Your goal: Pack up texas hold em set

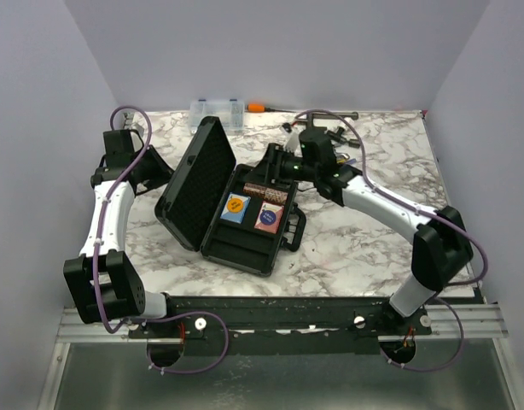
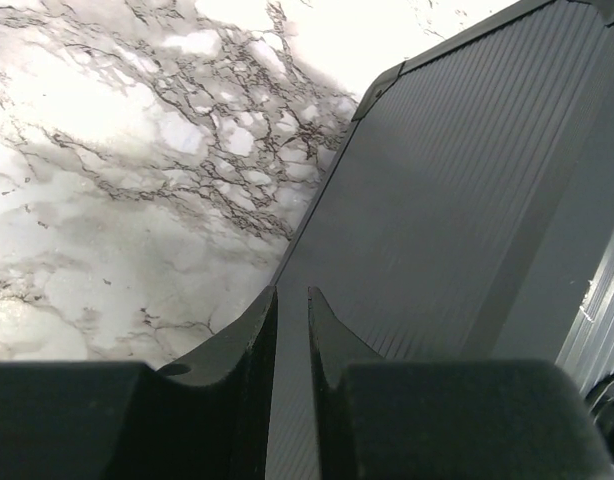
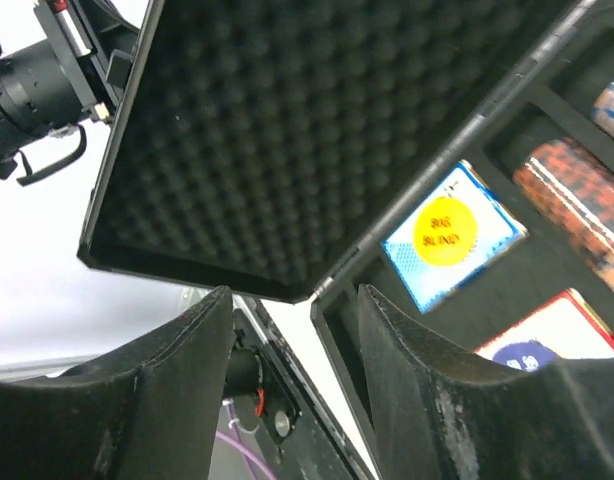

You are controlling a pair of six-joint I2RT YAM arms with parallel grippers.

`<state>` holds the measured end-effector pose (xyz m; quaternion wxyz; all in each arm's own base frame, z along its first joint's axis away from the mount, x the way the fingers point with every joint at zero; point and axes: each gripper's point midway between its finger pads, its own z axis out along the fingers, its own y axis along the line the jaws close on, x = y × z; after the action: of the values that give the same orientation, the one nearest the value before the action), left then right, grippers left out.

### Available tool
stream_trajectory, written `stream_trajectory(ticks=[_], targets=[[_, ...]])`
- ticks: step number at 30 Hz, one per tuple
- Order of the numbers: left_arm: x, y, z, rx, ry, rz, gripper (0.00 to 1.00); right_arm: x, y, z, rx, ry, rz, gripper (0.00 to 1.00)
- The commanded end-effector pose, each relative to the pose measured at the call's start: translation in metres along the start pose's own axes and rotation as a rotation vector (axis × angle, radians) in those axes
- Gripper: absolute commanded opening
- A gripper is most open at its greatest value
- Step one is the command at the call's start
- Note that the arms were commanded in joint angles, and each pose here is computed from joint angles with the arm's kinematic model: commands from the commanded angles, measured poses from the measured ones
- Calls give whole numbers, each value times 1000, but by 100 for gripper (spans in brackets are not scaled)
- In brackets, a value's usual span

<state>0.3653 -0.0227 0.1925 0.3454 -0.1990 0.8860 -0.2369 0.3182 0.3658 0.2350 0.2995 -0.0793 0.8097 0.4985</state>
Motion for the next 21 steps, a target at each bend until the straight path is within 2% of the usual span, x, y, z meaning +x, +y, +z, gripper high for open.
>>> stream_trajectory(ticks=[1, 9, 14, 21], targets=[[13, -6, -5, 7, 24, 28, 18, 8, 7, 40, 38, 43, -18, 55], [20, -15, -7, 22, 32, 61, 18, 13, 41, 91, 16, 100, -75, 30], [27, -25, -6, 40, 49, 91, 18, 13, 51, 107, 17, 126, -92, 22], [39, -42, -6, 69, 75, 151, 19, 9, 55, 105, 40, 122, -117, 21]])
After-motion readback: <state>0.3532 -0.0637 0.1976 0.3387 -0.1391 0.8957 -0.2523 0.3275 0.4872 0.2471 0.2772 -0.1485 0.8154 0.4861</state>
